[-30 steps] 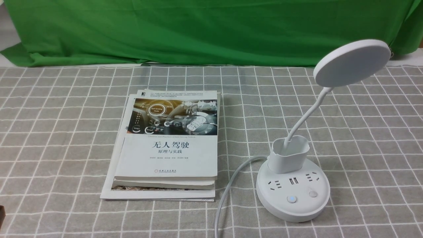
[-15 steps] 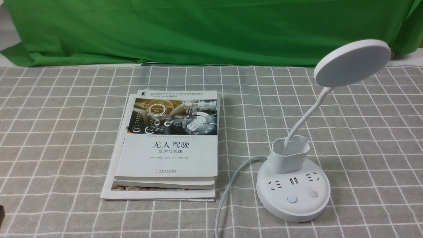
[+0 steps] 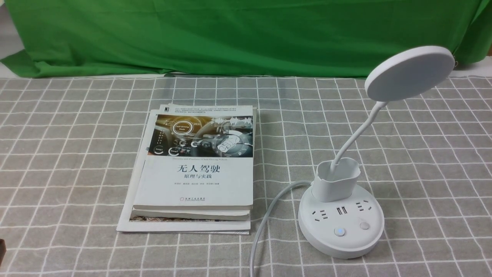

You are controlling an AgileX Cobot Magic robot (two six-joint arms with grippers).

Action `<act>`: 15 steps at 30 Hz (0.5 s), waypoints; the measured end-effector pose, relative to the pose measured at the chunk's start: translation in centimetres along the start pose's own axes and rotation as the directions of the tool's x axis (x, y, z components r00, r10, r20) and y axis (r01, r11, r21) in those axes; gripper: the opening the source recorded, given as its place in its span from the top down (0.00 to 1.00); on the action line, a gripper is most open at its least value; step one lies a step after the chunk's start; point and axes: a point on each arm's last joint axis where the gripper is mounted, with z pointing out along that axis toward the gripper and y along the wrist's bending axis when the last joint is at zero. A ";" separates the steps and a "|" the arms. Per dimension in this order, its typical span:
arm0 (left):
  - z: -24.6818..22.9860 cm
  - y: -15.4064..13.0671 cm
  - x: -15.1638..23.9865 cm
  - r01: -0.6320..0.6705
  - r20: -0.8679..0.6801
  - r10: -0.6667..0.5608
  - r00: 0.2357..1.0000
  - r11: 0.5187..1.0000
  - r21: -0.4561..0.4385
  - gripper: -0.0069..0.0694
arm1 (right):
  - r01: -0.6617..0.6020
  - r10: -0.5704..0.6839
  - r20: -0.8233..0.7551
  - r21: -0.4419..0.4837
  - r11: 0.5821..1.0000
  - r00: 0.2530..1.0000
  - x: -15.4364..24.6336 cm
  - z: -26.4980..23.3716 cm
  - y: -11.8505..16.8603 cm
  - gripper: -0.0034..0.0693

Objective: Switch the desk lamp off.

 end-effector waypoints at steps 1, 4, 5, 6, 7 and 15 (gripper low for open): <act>0.0 0.0 0.0 0.000 0.000 0.000 1.000 1.000 0.000 0.89 | 0.047 -0.047 -0.001 0.003 0.999 0.999 0.0 0.0 0.0 0.89; 0.0 0.0 0.0 0.000 0.000 0.000 1.000 1.000 0.000 0.89 | 0.108 -0.108 -0.006 -0.002 0.994 0.994 0.1 0.0 0.0 0.88; 0.0 0.0 0.0 0.000 0.000 0.000 1.000 1.000 0.000 0.89 | 0.109 -0.109 -0.005 -0.004 0.994 0.994 0.1 0.0 0.0 0.88; 0.0 0.0 0.0 0.000 0.000 0.000 1.000 1.000 0.000 0.89 | 0.116 -0.116 -0.005 -0.004 0.993 0.993 0.1 0.0 0.0 0.88; 0.0 0.0 0.0 0.000 0.000 0.000 1.000 1.000 0.000 0.89 | 0.120 -0.120 -0.005 -0.005 0.993 0.993 0.1 0.0 0.0 0.88; 0.0 0.0 0.0 0.000 0.000 0.000 1.000 1.000 0.000 0.89 | -0.023 0.023 -0.043 -0.005 1.000 0.999 0.4 0.0 0.1 0.88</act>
